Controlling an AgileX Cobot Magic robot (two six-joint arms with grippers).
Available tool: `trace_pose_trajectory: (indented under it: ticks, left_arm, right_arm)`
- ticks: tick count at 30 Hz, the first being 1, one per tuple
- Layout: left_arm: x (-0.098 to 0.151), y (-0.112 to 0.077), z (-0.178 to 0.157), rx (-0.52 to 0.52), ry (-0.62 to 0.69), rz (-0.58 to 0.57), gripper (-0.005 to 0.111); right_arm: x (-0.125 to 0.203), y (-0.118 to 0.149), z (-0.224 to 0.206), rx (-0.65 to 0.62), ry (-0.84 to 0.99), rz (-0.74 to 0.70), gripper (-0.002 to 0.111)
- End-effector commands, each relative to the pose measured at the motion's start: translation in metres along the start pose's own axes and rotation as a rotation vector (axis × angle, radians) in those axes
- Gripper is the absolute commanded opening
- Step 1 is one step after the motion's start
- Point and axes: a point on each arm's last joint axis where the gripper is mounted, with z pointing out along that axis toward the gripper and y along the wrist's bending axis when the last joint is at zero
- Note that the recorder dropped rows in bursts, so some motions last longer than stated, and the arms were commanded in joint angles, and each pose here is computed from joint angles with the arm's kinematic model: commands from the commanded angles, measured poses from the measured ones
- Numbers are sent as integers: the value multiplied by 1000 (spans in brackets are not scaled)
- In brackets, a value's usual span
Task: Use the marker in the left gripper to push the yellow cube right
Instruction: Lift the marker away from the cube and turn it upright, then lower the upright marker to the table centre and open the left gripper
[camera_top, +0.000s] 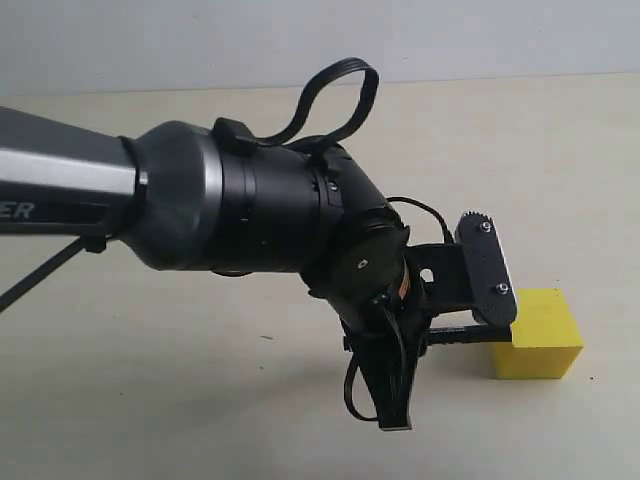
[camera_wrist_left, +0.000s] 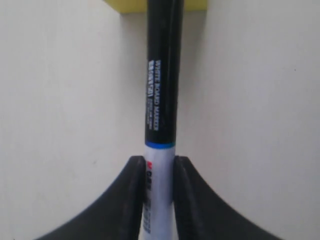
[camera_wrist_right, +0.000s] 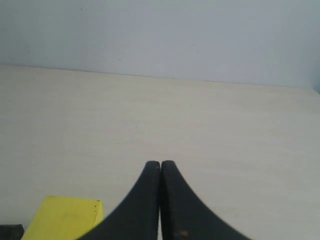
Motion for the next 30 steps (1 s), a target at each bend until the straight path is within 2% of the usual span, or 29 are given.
trace_pose_trajectory:
  ticks: [1,4,8,12,18,23,27,30]
  left_arm:
    - [5,1,1,15,49,-5,0]
    - [15,7,1,26,105,-29,0]
    - [28,22,0,8,143,-198,0]
    - [39,42,-3,-38,119,-503,0]
    - [59,73,-5,-108,69,-1071,0]
    - [76,90,-6,-143,48,-1401,0]
    - [79,93,-6,-151,37,-1541,0]
    - [77,94,-6,-149,7,-1580,0]
  right_arm:
    - [1,0,0,-2,-5,-5,0]
    - [1,0,0,-2,-5,-5,0]
    - [1,0,0,-2,-5,-5,0]
    - [1,0,0,-2,-5,-5,0]
    - [1,0,0,-2,-5,-5,0]
    - [1,0,0,-2,-5,-5,0]
    - [1,0,0,-2,-5,-5,0]
    - [1,0,0,-2,-5,-5,0]
